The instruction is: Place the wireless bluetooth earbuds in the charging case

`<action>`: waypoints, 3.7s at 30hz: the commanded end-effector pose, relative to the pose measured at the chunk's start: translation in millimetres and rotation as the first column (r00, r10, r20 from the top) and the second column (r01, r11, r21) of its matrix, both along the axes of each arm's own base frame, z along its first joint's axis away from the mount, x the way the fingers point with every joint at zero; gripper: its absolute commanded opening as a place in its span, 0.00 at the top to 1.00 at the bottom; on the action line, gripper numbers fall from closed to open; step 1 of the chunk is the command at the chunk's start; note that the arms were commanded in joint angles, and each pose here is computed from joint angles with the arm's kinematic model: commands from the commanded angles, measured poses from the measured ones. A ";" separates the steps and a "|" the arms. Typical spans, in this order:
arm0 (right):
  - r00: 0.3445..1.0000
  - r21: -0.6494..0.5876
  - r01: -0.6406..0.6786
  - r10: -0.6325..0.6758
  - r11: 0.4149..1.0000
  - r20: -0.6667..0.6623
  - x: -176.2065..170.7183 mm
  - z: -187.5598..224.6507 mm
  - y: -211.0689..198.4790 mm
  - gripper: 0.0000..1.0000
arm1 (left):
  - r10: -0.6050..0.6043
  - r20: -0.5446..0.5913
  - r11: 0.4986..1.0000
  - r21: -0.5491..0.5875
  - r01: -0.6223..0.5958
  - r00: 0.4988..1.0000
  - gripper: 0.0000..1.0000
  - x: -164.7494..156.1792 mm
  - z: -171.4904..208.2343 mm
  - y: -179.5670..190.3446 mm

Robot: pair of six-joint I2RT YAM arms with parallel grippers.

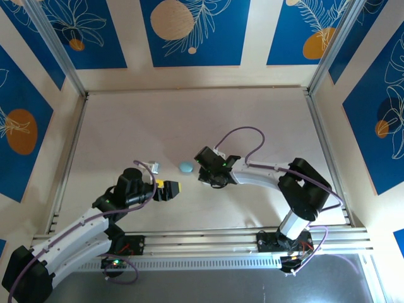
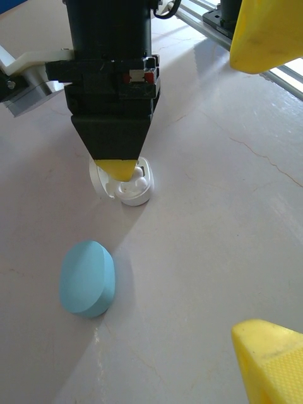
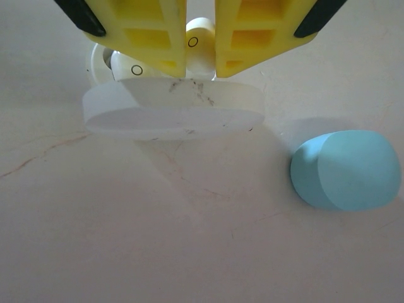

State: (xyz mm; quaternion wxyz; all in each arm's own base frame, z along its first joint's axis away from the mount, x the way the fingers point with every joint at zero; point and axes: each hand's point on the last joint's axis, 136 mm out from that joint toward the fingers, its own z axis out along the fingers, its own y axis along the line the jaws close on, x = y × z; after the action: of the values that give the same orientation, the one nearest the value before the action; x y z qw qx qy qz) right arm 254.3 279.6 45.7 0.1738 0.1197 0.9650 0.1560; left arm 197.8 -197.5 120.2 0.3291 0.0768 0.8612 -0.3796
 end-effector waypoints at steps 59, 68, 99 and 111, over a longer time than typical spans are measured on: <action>0.998 -0.078 0.058 -0.059 0.995 -0.015 -2.9 -16.0 -14.0 0.86 | -0.011 0.016 1.000 -0.019 0.011 1.000 0.00 1.3 5.3 1.7; 0.999 -0.055 0.034 -0.034 0.998 0.001 -3.4 -4.7 -6.1 0.71 | -0.012 0.013 1.000 -0.020 0.012 1.000 0.00 0.9 6.0 1.6; 0.989 0.183 -0.130 0.114 0.974 0.099 18.1 72.2 -31.3 0.69 | -0.129 -0.110 0.992 -0.031 0.126 0.986 0.55 -7.7 -19.6 -49.5; 0.979 0.251 -0.193 0.205 0.949 -0.021 36.9 43.1 -34.3 0.76 | -0.212 -0.157 0.977 -0.019 0.212 0.965 0.82 -6.7 -43.4 -114.7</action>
State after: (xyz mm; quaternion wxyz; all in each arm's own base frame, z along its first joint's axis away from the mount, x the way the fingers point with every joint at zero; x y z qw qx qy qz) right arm 288.1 231.9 79.5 0.1301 0.0781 0.9541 0.2581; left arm 180.1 -293.5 62.4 0.1922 0.1373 0.8861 -0.3987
